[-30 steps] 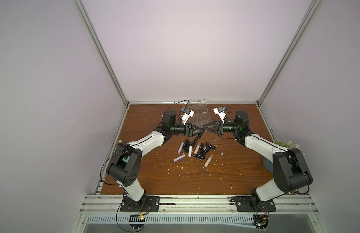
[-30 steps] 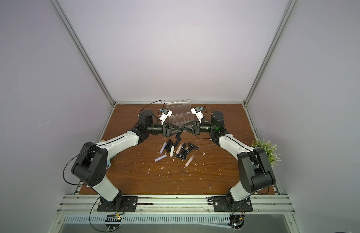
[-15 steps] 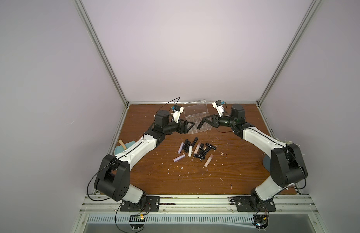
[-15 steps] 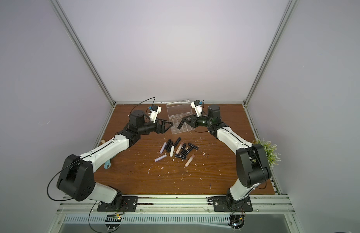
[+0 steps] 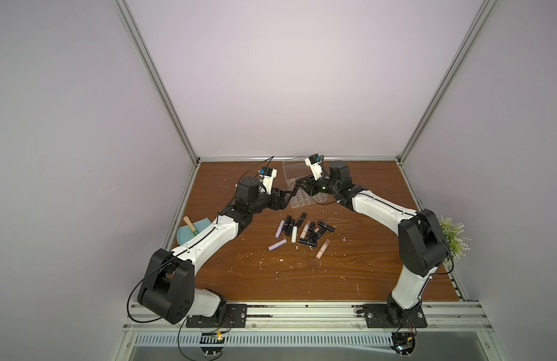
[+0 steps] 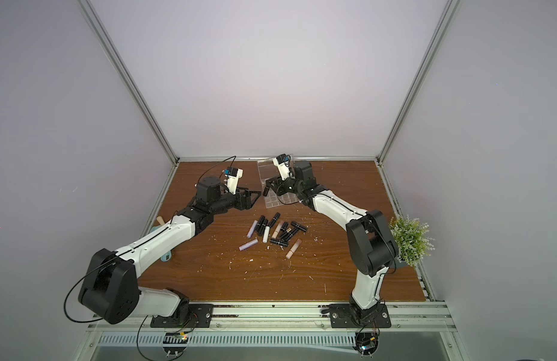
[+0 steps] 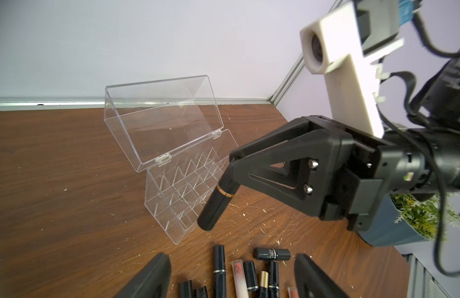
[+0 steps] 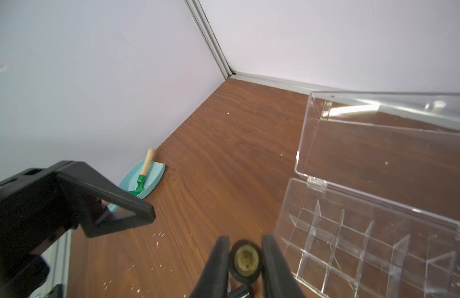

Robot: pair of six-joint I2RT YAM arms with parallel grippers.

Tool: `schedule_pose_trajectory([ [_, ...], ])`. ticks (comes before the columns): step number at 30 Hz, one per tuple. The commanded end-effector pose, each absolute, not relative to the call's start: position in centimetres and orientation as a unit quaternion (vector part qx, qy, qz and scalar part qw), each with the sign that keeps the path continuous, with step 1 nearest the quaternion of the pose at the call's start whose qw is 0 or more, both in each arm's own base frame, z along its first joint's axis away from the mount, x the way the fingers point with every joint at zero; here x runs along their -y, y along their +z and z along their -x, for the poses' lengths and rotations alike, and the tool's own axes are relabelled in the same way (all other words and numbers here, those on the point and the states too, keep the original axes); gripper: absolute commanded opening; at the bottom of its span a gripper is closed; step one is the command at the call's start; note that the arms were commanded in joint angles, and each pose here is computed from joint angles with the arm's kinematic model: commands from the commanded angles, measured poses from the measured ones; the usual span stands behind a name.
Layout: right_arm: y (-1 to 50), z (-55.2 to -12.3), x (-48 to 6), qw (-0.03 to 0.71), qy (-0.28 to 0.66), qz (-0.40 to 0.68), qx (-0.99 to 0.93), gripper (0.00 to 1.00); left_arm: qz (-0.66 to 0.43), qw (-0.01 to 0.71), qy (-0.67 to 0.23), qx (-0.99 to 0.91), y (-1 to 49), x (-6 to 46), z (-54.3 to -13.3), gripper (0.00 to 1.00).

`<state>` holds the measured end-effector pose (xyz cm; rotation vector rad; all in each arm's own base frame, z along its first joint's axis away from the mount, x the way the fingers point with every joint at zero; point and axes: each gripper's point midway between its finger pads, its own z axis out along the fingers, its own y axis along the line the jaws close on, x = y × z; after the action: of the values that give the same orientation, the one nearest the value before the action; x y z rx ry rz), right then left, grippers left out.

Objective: Arrange the lipsticks in the organizer
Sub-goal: Place the lipstick in the storage box.

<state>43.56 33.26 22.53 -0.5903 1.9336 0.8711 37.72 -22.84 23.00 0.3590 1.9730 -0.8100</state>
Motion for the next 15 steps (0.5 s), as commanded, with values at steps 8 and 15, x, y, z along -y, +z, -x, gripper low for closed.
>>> schedule_pose_trajectory([
  [8,23.5,-45.8,-33.1,0.533,0.231,0.242,-0.777,0.15,-0.135,0.524,-0.29,-0.789,24.9,20.7,-37.9,0.79],
  [15,23.2,-46.9,-33.0,0.543,0.212,0.237,-0.777,0.15,-0.129,0.536,-0.281,-0.786,25.3,20.1,-37.8,0.8],
])
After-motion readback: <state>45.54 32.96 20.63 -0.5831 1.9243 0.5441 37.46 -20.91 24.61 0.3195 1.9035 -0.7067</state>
